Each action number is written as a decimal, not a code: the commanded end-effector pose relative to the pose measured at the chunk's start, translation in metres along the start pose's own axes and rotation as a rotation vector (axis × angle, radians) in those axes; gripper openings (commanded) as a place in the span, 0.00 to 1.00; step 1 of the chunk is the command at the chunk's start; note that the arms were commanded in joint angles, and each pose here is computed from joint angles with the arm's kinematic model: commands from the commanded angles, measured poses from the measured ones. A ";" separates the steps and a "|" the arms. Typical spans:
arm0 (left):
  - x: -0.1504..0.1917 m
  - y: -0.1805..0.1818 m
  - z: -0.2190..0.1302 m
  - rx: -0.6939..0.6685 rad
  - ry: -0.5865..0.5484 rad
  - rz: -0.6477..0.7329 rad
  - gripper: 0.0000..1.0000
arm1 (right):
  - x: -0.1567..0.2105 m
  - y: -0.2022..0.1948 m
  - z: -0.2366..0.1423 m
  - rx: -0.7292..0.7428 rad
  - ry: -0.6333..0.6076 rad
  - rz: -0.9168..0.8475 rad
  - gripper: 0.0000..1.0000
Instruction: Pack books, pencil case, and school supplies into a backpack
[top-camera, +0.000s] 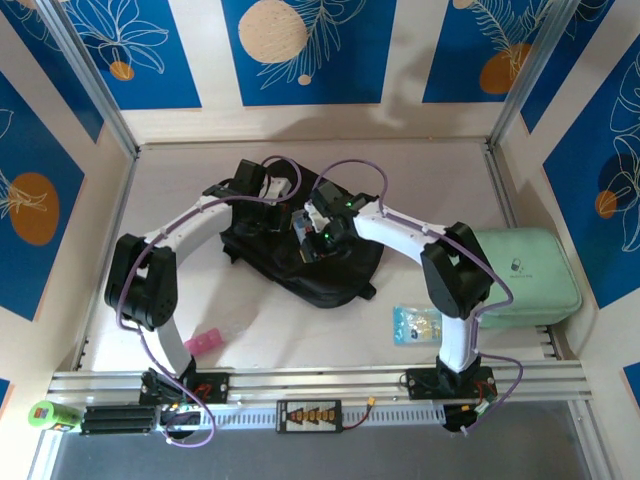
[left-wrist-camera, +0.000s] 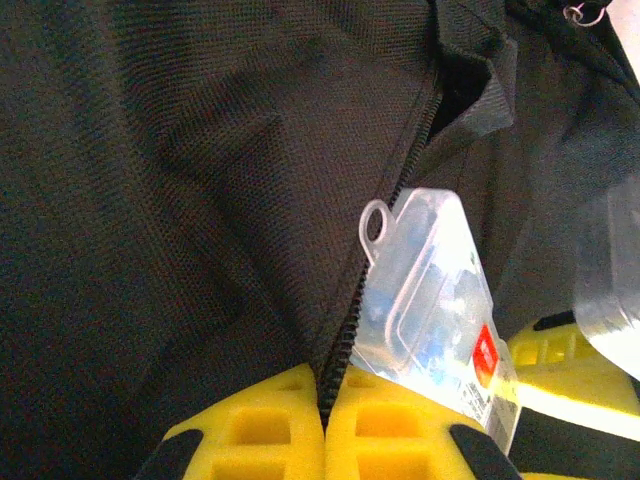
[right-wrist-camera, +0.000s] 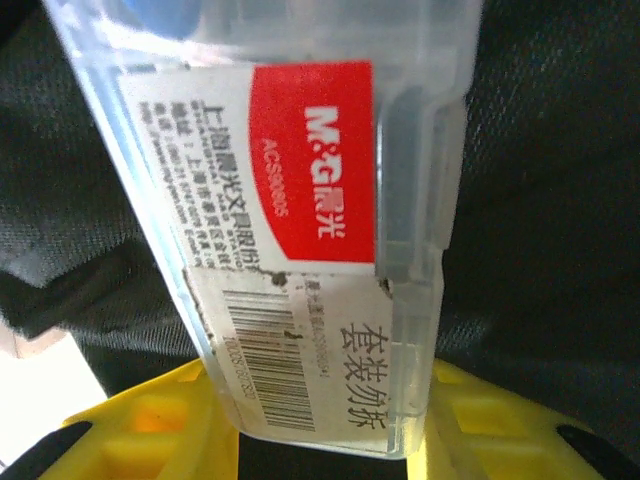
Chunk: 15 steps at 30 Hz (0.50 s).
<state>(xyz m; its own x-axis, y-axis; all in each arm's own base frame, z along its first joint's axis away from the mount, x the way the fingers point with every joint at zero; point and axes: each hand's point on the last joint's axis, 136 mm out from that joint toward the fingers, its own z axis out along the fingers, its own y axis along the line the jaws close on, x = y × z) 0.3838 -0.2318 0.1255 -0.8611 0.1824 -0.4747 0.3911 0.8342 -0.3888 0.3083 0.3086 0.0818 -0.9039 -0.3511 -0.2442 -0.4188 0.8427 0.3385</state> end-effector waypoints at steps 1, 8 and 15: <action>-0.007 -0.012 -0.015 0.054 -0.041 0.038 0.00 | -0.011 0.001 -0.004 -0.024 0.018 0.014 0.39; -0.007 0.000 -0.020 -0.019 -0.057 0.030 0.00 | -0.013 0.003 -0.007 -0.046 0.033 0.021 0.38; -0.008 -0.004 -0.017 0.008 -0.045 0.042 0.00 | 0.020 0.008 -0.010 -0.055 0.087 -0.031 0.38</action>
<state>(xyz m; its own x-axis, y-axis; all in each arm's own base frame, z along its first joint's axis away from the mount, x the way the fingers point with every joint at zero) 0.3855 -0.2267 0.1286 -0.8475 0.1835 -0.4980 0.3968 0.8422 -0.3650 0.2975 0.3024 0.0739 -0.9121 -0.3787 -0.1568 -0.4098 0.8392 0.3574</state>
